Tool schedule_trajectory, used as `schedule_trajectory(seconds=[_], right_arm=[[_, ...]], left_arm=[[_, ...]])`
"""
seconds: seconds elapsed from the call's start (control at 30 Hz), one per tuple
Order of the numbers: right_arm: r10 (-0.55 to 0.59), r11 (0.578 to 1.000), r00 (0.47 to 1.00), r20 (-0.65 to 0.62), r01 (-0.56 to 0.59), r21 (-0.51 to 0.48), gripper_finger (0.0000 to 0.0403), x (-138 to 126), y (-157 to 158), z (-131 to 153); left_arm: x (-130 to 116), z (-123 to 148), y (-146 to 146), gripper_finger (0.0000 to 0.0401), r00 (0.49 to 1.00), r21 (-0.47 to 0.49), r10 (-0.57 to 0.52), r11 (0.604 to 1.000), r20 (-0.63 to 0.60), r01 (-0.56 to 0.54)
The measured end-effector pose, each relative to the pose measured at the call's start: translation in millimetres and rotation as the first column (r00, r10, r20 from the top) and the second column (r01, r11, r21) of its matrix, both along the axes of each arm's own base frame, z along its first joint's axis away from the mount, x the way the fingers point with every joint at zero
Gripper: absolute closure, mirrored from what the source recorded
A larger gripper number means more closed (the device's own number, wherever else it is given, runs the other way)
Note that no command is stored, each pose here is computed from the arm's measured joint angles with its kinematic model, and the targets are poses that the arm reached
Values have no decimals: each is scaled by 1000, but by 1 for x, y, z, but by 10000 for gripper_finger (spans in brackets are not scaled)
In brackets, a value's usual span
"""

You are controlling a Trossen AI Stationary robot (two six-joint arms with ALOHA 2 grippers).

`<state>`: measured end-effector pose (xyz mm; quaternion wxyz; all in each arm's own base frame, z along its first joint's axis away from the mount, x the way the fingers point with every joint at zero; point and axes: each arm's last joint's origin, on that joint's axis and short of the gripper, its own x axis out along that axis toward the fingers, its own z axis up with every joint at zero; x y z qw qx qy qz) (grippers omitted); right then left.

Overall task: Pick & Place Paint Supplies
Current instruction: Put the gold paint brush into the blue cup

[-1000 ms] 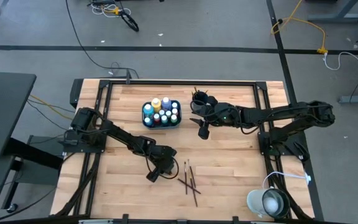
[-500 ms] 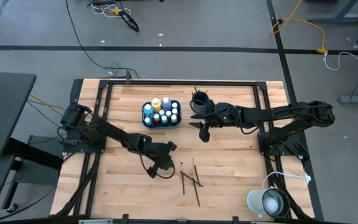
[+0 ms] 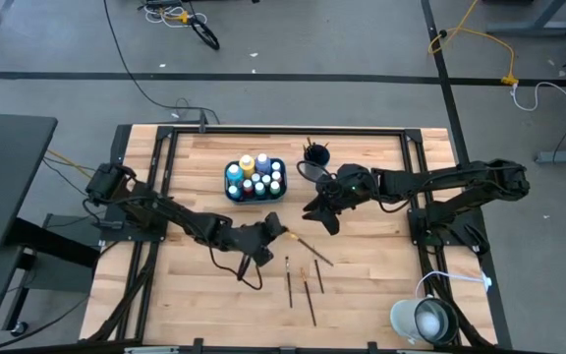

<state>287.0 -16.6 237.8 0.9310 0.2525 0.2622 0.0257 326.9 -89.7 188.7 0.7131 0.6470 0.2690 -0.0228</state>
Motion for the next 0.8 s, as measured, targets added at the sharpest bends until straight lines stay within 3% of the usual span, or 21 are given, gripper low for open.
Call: schedule_trajectory(seconds=[0.13, 0.33, 0.43, 0.63, 0.8], right_arm=[[9, 1000, 999, -33, -8, 20, 253, -2, 0, -3], [55, 992, 998, -34, -51, 113, 253, -2, 3, -2], [71, 987, 997, -36, -65, 144, 253, -2, 4, -1], [72, 987, 996, -50, -63, 148, 254, -3, 4, -2], [83, 989, 995, -51, -76, 128, 283, -3, 4, -3]], left_arm=[[5, 13, 2, 394, 997, 179, 6, 984, 77, -20], [9, 22, 9, 395, 999, 419, -6, 908, 50, -16], [10, 24, 14, 396, 999, 468, 11, 883, 43, -30], [13, 29, 20, 392, 996, 476, 19, 877, 84, -57], [14, 32, 21, 396, 994, 482, 17, 873, 109, -68]])
